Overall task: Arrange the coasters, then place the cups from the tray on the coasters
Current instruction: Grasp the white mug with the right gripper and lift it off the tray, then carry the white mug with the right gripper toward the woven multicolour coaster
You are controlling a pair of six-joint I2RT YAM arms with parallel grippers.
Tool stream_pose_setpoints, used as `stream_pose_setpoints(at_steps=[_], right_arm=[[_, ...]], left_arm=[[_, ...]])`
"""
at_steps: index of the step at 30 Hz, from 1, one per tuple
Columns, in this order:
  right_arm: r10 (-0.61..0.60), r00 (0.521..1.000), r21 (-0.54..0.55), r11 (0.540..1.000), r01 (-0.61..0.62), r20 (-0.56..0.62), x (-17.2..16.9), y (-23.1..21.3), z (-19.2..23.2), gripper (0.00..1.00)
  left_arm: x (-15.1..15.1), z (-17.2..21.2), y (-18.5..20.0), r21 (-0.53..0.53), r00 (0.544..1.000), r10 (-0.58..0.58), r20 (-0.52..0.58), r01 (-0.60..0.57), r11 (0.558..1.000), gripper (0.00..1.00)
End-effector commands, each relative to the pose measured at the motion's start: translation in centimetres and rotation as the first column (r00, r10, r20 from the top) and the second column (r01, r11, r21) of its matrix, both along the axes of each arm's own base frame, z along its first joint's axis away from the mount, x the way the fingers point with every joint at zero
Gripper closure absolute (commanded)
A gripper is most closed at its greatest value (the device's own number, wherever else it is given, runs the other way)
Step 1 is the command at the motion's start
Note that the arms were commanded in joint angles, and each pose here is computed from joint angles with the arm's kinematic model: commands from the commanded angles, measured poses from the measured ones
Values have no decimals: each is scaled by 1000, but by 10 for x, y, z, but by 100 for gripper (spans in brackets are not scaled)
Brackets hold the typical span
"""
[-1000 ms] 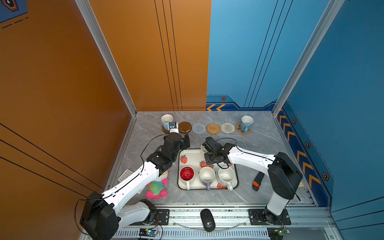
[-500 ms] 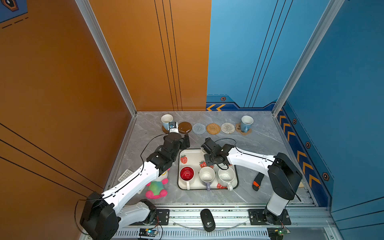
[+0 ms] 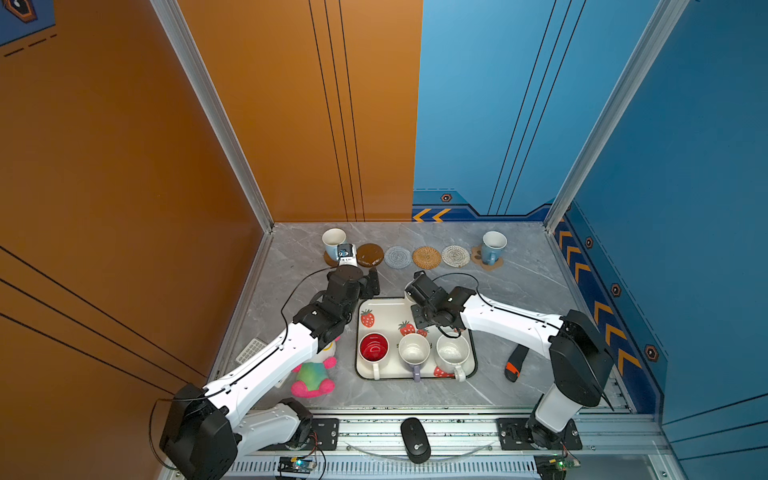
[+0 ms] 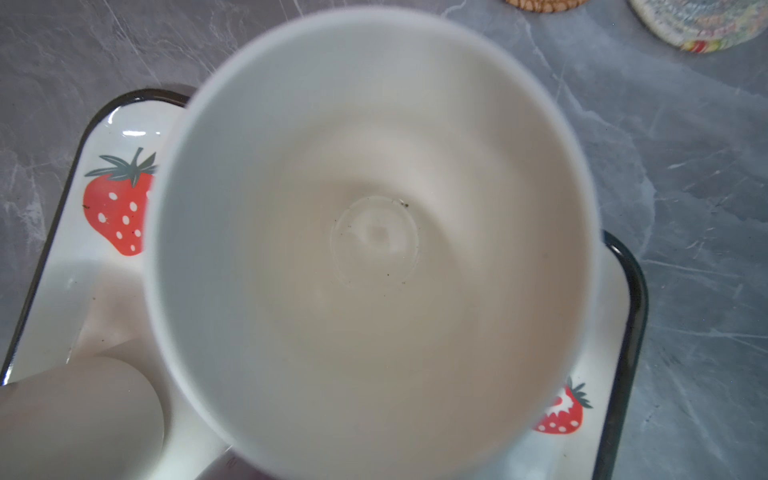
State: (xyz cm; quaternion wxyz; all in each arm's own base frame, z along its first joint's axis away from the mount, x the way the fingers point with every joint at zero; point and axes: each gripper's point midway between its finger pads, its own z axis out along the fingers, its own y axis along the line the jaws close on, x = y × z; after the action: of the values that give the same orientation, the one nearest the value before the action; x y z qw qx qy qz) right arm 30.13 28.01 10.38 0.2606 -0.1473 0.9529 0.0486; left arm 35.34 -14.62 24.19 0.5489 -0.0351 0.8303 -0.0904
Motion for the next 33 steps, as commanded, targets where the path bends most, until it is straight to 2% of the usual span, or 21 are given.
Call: stream_pose_setpoints(at_steps=[1, 25, 26, 27, 33], right_arm=[[-18, 996, 14, 1000, 17, 92, 11, -7, 32, 100], [-88, 975, 23, 996, 85, 202, 53, -51, 89, 100], [-120, 971, 23, 993, 117, 206, 62, -64, 91, 100], [-123, 970, 22, 992, 121, 208, 65, -66, 92, 100], [-138, 965, 18, 990, 137, 224, 84, -77, 100, 100]], left_arm=[[-3, -1, 4, -12, 1000, 6, 1, -6, 1000, 15], [-3, 1, 6, -14, 1000, 12, 7, -12, 1000, 15], [-3, 1, 6, -13, 1000, 13, 6, -13, 1000, 15], [-3, 1, 6, -15, 1000, 12, 8, -12, 1000, 11], [-2, 1, 6, -9, 1000, 13, 5, -13, 1000, 10]])
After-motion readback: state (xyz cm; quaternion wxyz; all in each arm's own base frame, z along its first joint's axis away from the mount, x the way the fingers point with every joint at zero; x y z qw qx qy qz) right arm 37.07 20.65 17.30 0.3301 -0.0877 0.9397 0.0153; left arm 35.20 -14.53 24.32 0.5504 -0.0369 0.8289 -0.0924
